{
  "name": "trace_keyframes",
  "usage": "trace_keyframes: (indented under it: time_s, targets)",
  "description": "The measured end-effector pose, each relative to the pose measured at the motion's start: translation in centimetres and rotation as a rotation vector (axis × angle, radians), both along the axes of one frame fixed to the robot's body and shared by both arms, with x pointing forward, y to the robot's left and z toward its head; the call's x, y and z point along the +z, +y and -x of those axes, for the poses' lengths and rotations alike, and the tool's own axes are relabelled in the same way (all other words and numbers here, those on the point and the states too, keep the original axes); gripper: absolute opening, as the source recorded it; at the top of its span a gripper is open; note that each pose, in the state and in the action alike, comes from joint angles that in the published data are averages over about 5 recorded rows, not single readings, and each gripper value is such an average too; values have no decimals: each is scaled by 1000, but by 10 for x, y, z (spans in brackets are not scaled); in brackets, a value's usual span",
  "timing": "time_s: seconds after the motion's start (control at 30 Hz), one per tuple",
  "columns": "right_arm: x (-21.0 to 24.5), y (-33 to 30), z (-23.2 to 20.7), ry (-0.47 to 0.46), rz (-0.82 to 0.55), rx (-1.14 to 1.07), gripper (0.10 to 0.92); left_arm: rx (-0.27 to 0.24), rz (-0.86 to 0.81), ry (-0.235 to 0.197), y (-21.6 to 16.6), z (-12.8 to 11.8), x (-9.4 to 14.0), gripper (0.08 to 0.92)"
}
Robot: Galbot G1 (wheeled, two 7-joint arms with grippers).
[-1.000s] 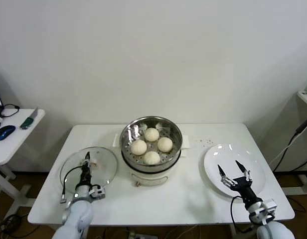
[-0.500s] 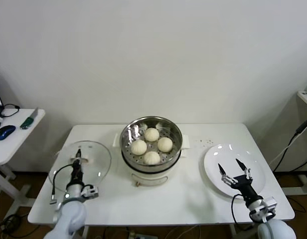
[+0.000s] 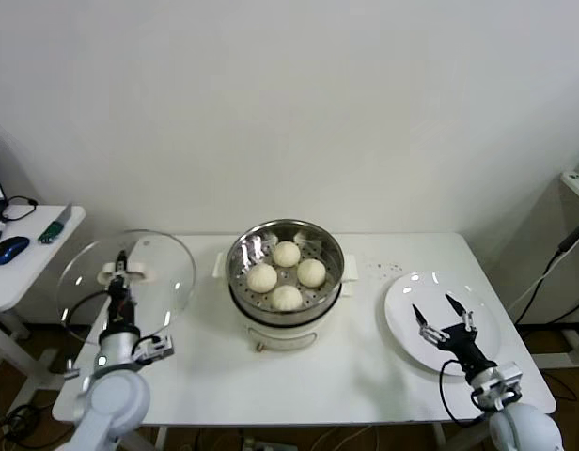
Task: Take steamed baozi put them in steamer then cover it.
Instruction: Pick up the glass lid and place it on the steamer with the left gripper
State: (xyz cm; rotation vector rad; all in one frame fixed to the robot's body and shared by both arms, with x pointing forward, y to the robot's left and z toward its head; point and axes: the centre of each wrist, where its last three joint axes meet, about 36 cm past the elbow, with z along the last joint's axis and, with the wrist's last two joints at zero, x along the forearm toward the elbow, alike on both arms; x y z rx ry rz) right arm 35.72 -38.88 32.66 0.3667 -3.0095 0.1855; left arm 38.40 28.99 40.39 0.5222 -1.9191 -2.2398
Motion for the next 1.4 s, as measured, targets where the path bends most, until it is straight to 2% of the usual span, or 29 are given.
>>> trace_keyframes:
  time_s: [0.23, 0.6, 0.83, 1.13, 1.4]
  targets:
    - [4, 0, -9, -6, 14, 3, 823, -39, 8, -31, -23, 5, 44, 150]
    - [3, 5, -18, -5, 20, -5, 823, -160, 34, -9, -90, -19, 77, 150]
    - [1, 1, -14, -3, 26, -21, 823, -227, 43, 16, -141, -38, 75, 150]
    - [0, -9, -8, -3, 36, -44, 823, -269, 83, 66, -207, -48, 58, 150]
    - [-2, -11, -4, 3, 39, -55, 823, -282, 135, 101, -250, -52, 49, 150]
